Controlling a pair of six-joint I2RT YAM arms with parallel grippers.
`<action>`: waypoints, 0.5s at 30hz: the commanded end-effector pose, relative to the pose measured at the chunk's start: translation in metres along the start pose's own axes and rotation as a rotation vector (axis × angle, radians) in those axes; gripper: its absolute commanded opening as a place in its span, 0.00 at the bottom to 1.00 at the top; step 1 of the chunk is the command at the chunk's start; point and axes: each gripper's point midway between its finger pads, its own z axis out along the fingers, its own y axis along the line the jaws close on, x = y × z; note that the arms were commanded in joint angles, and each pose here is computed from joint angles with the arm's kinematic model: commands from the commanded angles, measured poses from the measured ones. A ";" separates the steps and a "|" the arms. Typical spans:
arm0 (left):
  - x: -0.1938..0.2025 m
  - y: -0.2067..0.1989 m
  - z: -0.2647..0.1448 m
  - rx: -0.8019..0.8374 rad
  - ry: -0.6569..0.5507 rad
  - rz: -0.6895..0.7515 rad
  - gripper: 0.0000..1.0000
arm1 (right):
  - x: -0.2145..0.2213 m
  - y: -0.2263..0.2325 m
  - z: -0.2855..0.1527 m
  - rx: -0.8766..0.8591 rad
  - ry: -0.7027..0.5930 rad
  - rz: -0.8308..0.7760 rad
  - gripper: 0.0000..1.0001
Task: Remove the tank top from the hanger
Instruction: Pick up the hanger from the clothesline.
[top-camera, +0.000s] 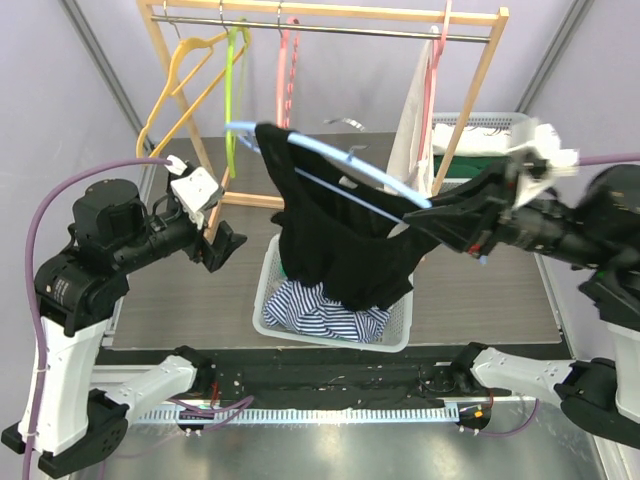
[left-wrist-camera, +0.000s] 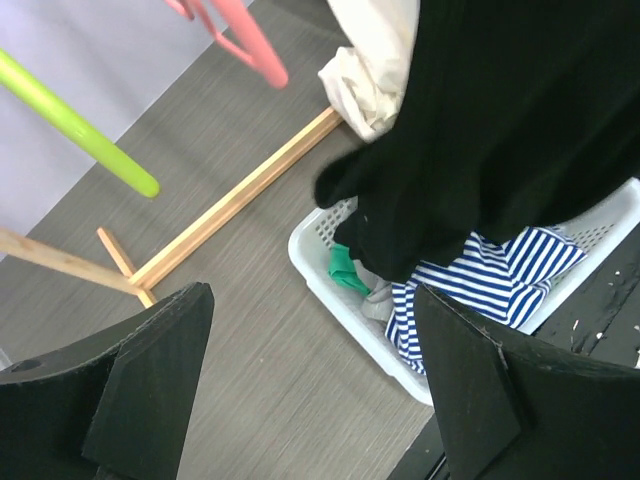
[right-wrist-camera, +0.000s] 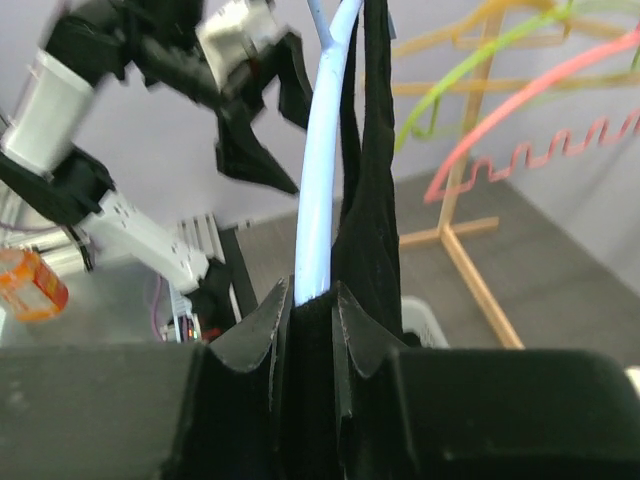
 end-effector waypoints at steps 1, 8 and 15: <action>-0.001 0.009 -0.004 -0.054 -0.011 0.026 0.86 | 0.065 -0.021 0.012 0.055 0.187 0.033 0.01; 0.046 -0.027 -0.010 0.115 0.090 0.072 0.88 | 0.110 -0.014 0.011 -0.015 0.307 0.056 0.01; 0.035 -0.078 -0.008 0.446 0.023 0.060 0.98 | 0.123 -0.008 0.017 -0.089 0.360 0.056 0.01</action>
